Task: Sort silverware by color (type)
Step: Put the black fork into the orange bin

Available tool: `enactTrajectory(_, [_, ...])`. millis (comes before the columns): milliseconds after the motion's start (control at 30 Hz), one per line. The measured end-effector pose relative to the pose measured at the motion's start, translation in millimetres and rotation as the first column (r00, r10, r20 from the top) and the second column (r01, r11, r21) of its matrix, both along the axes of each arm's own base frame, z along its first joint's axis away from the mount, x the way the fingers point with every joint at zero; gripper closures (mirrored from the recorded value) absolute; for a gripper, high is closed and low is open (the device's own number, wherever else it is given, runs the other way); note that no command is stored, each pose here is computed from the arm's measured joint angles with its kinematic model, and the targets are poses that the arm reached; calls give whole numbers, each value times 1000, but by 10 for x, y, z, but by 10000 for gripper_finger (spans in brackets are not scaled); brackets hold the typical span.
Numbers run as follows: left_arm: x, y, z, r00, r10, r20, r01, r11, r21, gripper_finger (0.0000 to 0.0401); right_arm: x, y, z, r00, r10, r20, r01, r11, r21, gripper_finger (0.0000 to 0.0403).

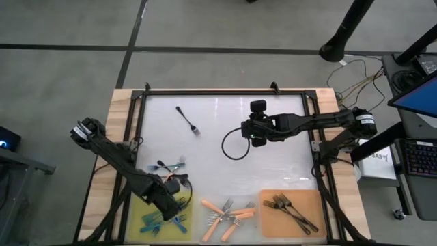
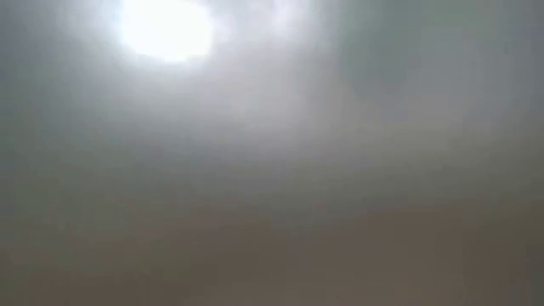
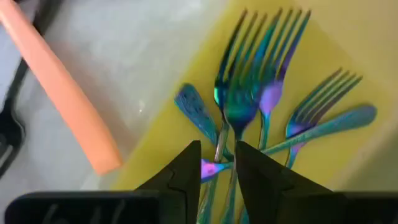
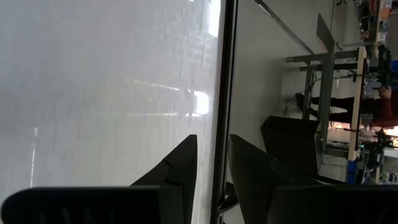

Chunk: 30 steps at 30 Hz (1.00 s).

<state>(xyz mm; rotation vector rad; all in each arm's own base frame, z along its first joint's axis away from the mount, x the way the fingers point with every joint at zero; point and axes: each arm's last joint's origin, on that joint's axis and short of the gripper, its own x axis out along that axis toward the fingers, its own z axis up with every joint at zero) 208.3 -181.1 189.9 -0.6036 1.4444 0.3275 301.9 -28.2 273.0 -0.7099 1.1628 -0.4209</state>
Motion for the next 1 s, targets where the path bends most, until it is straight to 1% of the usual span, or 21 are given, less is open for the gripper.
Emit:
enactTrajectory(133, [49,84,66,1000,20,15,-20,1000,-20,320,0,0,0,1000,0,0,0,1000,0,321])
enactTrajectory(267, [106,92,232,996,0,90,1,1000,-16,320,0,0,1,1000,0,0,0,1000,0,321])
enactTrajectory(367, [157,107,395,986,-54,156,43,997,69,320,0,0,0,1000,0,0,0,1000,0,321])
enactTrajectory(433, [176,148,513,979,-94,179,64,983,170,320,0,0,0,1000,0,0,0,1000,0,321])
enactTrajectory(467, [186,179,564,977,-106,185,63,972,225,320,0,0,0,1000,0,0,0,1000,0,321])
enactTrajectory(533, [192,266,636,976,-110,187,38,935,353,320,0,0,0,1000,0,0,0,1000,0,321])
enactTrajectory(600, [214,392,678,975,-94,201,-17,871,491,320,1,0,0,1000,0,1,0,1000,0,321])
enactTrajectory(667, [263,546,696,975,-60,212,-75,814,577,320,1,0,0,1000,0,1,0,1000,0,321])
enactTrajectory(700, [293,632,693,978,-40,205,-93,796,599,320,1,0,1,1000,0,1,0,1000,0,321])
enactTrajectory(767, [363,807,676,984,-25,175,-91,776,624,320,1,-1,1,1000,0,1,0,1000,0,321])
enactTrajectory(900, [506,1177,670,994,-47,98,-31,746,665,320,1,0,1,1000,0,2,0,1000,0,321])
enactTrajectory(1000, [593,1453,637,996,-72,48,21,736,676,319,3,0,2,1000,0,3,0,1000,0,321])
